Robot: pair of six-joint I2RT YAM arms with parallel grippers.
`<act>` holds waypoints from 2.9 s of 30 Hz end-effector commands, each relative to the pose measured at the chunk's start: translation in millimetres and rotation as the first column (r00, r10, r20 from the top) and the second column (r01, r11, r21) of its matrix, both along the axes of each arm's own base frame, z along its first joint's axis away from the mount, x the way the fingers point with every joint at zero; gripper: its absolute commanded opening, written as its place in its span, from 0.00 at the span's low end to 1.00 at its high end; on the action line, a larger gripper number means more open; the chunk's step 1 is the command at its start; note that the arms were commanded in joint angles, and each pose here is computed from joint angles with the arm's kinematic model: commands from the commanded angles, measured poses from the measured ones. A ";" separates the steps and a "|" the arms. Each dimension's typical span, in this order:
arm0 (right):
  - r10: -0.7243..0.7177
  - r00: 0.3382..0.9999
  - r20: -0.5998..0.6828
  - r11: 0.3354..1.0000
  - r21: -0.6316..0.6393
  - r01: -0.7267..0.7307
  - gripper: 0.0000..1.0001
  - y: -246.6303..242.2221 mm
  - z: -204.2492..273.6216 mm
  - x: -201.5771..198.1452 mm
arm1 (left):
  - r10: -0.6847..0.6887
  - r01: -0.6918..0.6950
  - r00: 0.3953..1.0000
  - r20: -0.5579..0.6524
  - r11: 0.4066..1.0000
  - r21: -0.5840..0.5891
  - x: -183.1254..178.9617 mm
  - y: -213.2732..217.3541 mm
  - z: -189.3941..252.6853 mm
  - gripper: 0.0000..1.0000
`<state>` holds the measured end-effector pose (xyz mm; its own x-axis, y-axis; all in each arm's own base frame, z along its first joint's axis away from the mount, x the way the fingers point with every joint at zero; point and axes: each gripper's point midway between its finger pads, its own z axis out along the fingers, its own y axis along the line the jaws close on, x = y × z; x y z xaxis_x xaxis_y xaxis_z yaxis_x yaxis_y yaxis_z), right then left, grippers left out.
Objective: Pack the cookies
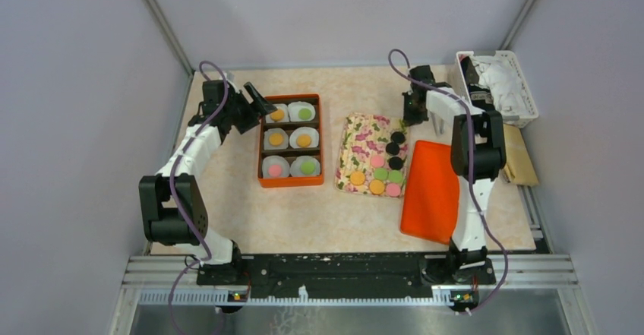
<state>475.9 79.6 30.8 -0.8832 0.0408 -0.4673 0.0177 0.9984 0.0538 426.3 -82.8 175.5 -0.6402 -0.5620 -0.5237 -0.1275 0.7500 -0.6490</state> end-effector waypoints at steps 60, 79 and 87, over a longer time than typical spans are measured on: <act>0.392 0.887 0.244 0.912 0.024 -0.410 0.00 200.0 74.3 -106.5 | -0.051 0.050 0.994 0.100 0.999 0.013 6.5 -13.6 28.1 0.51; 0.258 0.964 0.065 0.961 -0.119 -0.250 0.00 172.8 -1.3 -80.4 | -0.065 0.063 0.995 0.077 0.998 0.020 4.4 -14.5 23.5 0.00; 0.103 0.992 0.075 0.987 -0.129 -0.093 0.00 114.0 10.9 -54.7 | -0.084 0.084 0.994 0.069 0.996 0.008 6.4 -24.0 17.4 0.00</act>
<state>399.1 233.4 25.9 -0.8409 -0.1861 -0.5082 -0.1952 0.9801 -0.0360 429.5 -97.3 182.1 -0.6573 -0.5233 -0.5423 -0.0760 0.7620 -0.6431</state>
